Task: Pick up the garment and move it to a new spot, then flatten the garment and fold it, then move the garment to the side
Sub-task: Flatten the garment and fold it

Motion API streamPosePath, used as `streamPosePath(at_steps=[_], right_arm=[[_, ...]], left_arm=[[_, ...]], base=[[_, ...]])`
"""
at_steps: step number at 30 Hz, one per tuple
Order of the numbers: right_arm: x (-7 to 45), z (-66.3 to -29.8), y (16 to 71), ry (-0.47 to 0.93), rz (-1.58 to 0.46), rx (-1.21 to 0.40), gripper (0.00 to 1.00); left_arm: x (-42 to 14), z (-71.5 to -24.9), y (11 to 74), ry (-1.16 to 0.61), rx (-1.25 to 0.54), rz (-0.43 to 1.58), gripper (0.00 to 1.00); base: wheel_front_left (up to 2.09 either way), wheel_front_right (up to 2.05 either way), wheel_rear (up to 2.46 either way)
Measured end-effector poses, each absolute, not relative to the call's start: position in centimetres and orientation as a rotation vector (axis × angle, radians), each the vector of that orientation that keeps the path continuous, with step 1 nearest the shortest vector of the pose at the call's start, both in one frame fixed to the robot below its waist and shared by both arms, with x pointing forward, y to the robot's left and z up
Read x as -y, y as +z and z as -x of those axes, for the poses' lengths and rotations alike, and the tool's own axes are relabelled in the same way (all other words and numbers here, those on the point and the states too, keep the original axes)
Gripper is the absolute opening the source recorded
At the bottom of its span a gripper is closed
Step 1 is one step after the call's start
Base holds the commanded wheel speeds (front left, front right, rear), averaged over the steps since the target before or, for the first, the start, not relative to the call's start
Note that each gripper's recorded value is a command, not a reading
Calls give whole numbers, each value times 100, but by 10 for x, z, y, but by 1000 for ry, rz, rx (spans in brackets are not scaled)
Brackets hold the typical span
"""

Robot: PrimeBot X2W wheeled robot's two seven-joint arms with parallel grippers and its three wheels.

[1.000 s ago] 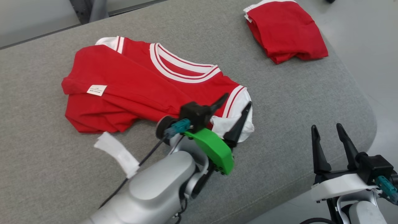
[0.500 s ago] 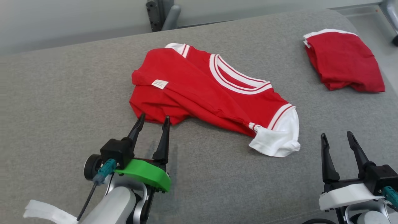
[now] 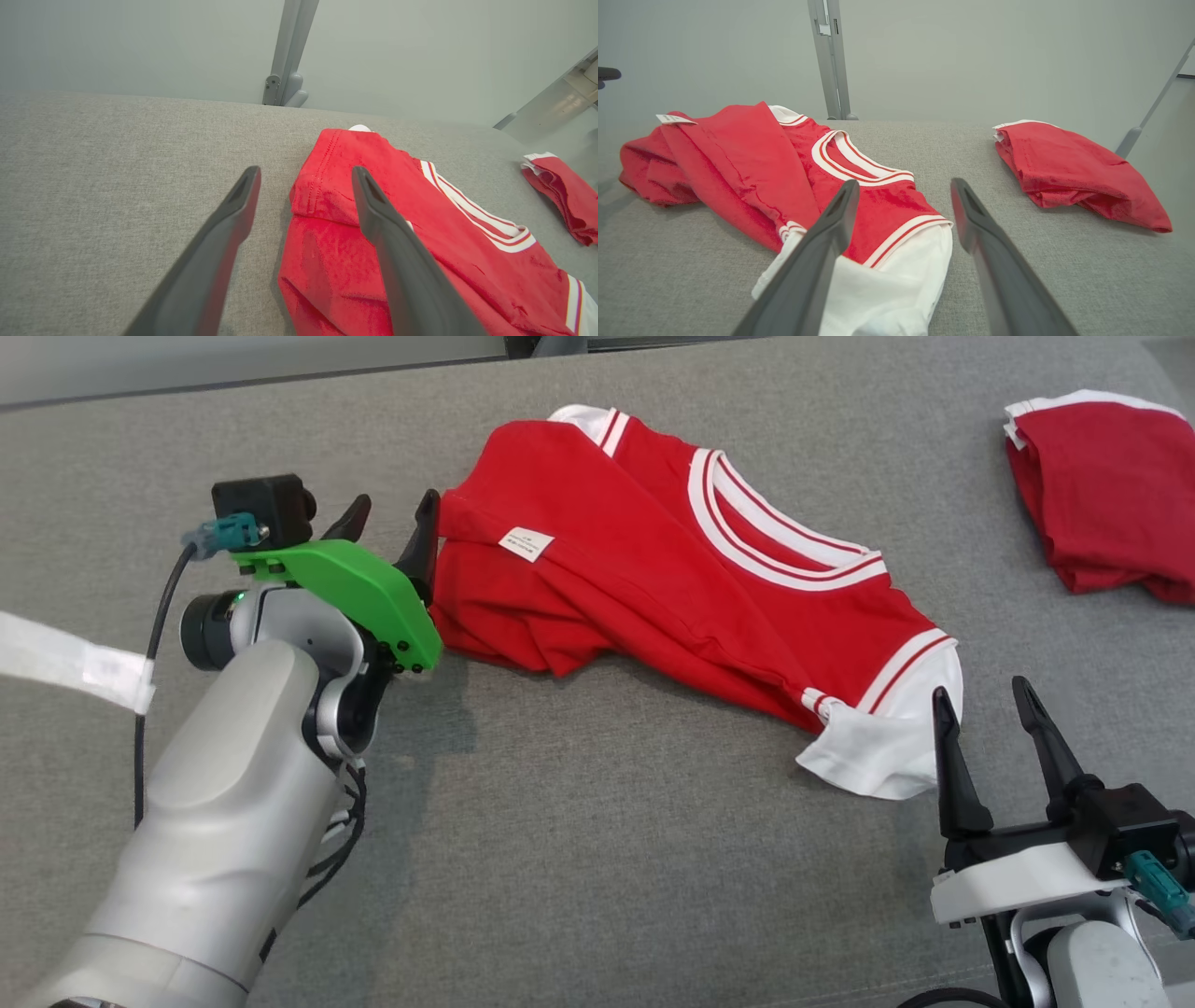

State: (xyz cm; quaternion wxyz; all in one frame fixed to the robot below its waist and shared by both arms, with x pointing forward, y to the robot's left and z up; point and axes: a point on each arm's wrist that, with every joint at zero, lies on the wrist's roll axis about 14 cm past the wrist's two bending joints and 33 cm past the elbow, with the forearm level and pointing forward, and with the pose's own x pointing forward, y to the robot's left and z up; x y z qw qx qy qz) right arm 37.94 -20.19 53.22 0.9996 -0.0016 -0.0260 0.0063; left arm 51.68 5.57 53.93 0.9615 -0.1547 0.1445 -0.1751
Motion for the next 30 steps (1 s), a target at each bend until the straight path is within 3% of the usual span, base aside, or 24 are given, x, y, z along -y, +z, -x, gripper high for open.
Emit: streamPosePath(at_steps=[7,13,30], right_arm=[[228,-370,512,-71,12,-14,100],[239,-363,508,-108,20,-36,100],[233,-366,511,-91,13,-22,100]], left_arm=[[-31,-532,488,-424,-469,295,100],[-21,-536,467,-435,-520,280,100],[-20,-542,477,-436,-480,284,100]], base=[[0,0,0],[0,0,0],[0,0,0]])
